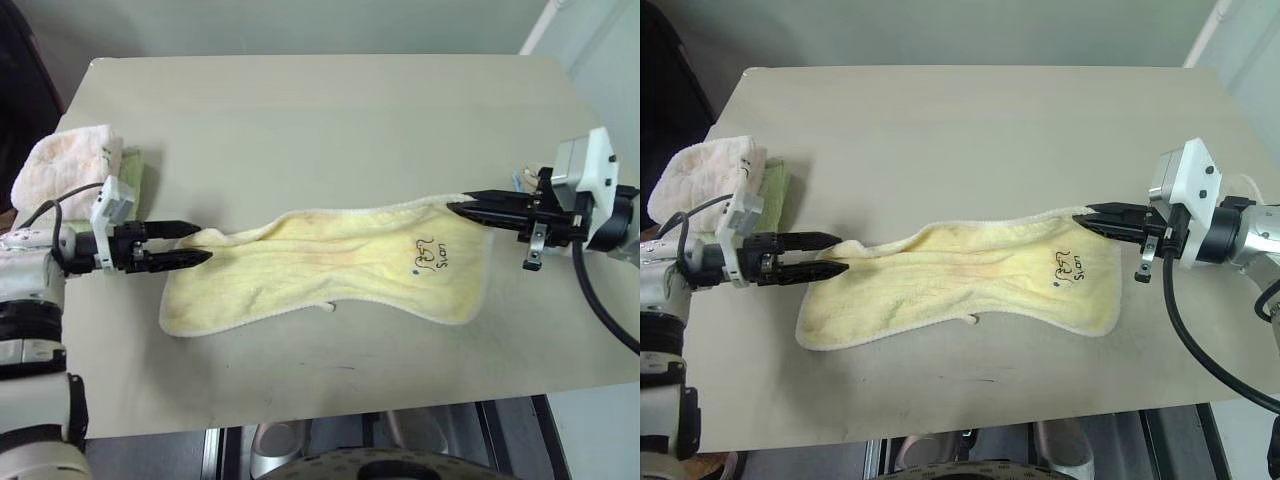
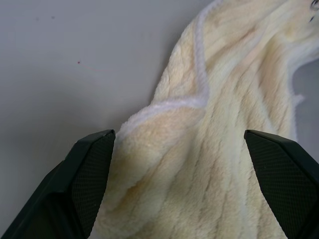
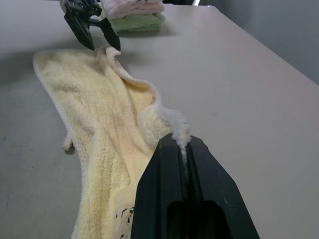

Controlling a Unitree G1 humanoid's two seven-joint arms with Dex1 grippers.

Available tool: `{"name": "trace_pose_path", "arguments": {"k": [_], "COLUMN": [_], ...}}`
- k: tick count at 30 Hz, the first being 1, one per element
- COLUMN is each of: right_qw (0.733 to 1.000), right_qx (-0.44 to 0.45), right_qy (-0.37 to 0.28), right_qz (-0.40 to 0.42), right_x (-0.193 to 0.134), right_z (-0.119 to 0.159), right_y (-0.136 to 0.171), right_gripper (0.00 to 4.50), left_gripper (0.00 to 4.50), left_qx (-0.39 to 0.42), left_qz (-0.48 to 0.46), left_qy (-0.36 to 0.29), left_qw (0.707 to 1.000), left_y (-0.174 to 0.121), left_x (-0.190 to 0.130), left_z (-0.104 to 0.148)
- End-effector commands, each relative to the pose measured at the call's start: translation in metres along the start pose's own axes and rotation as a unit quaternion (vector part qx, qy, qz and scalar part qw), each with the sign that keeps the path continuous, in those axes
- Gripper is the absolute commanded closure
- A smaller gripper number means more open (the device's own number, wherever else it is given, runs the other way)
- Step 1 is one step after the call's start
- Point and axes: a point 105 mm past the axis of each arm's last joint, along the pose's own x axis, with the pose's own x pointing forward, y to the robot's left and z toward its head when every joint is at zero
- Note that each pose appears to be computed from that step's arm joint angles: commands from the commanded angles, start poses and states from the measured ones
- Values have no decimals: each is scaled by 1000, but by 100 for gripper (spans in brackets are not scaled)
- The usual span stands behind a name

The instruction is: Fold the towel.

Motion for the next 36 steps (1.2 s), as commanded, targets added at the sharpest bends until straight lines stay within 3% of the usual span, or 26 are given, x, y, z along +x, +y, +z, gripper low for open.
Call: {"name": "trace_pose_path", "arguments": {"k": [1,6,17,26,31,36], "right_qw": [1000,1000,1000,1000,1000,1000], "right_qx": [-24,-23,-23,-26,-26,-25], "right_qy": [-10,-11,-10,-12,-11,-9], "right_qz": [-5,-7,-13,-12,-12,-15], "right_x": [-5,-6,-6,-3,-2,-4], "right_z": [11,12,11,12,11,11], "right_y": [1,3,3,2,2,2], "right_gripper": [445,445,445,445,445,450], "left_gripper": [0,0,0,0,0,154], "left_qx": [5,-4,14,36,30,18], "left_qz": [0,-13,-34,-27,-40,-52], "left_qy": [-16,-13,-67,-23,-39,-67], "left_qw": [1000,1000,997,999,998,996], "left_y": [2,1,1,5,6,5], "left_x": [4,9,14,24,33,31], "left_z": [5,0,17,1,6,18]}}
